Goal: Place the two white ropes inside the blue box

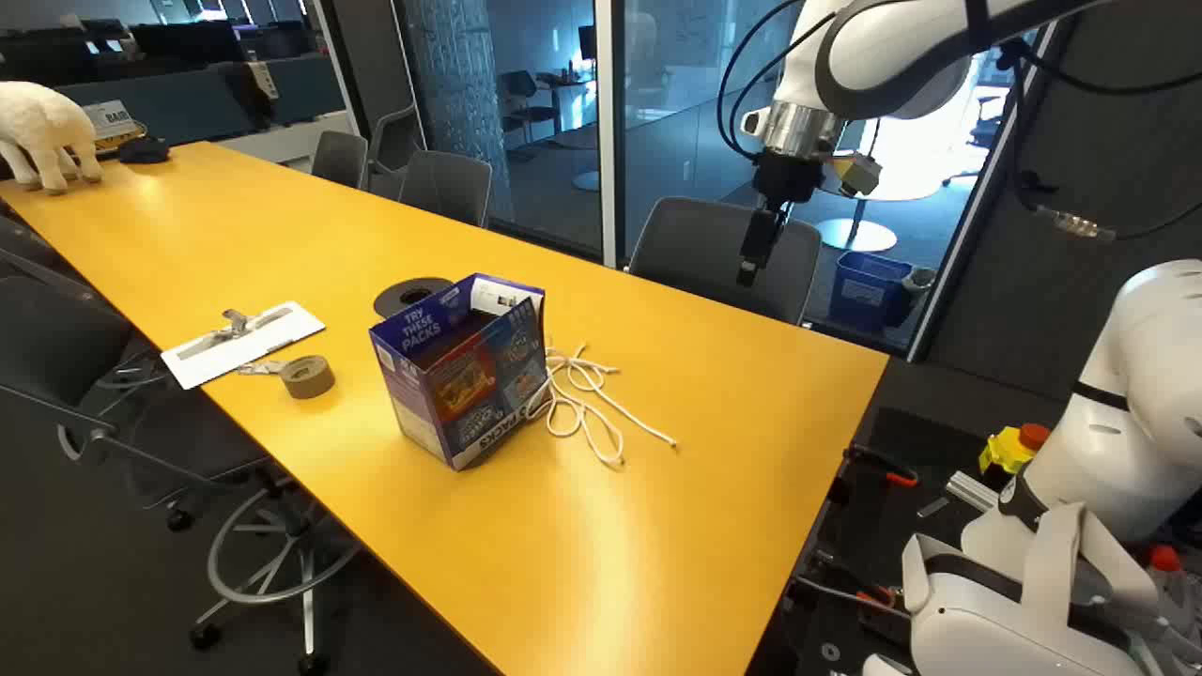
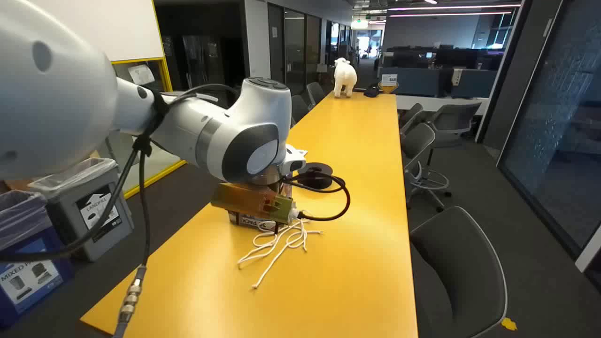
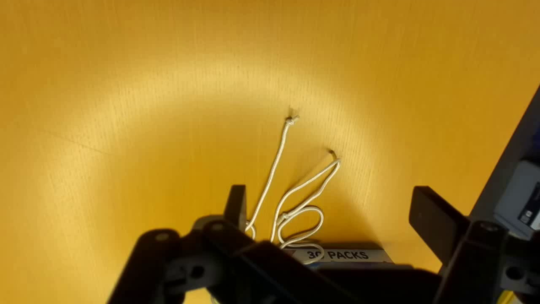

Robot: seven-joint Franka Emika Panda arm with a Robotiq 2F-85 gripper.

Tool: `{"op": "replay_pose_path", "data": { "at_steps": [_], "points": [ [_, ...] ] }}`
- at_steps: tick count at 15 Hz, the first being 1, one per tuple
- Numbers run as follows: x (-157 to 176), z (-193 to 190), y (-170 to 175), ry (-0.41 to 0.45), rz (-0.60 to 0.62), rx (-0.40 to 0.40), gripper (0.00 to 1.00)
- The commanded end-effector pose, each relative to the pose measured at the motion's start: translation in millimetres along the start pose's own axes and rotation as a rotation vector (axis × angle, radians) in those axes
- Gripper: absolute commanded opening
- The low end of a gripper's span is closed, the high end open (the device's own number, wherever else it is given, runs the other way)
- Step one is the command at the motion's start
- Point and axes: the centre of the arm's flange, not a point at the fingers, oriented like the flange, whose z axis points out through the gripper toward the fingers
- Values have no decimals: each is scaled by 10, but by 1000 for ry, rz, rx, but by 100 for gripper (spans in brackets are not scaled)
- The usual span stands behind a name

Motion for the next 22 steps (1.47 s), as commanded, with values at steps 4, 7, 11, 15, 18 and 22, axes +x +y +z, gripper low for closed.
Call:
{"op": "replay_pose_path", "data": {
  "at_steps": [4, 7, 11, 15, 18, 22],
  "points": [
    [37, -30, 14, 16, 2, -11, 100],
    [126, 120, 28, 43, 18, -31, 100],
    [489, 433, 56, 155, 16, -107, 100],
    [934, 939, 122, 221, -18, -167, 100],
    [1259, 1444, 229, 216, -48, -178, 100],
    [1695, 2034, 304, 158, -79, -149, 100]
  ]
}}
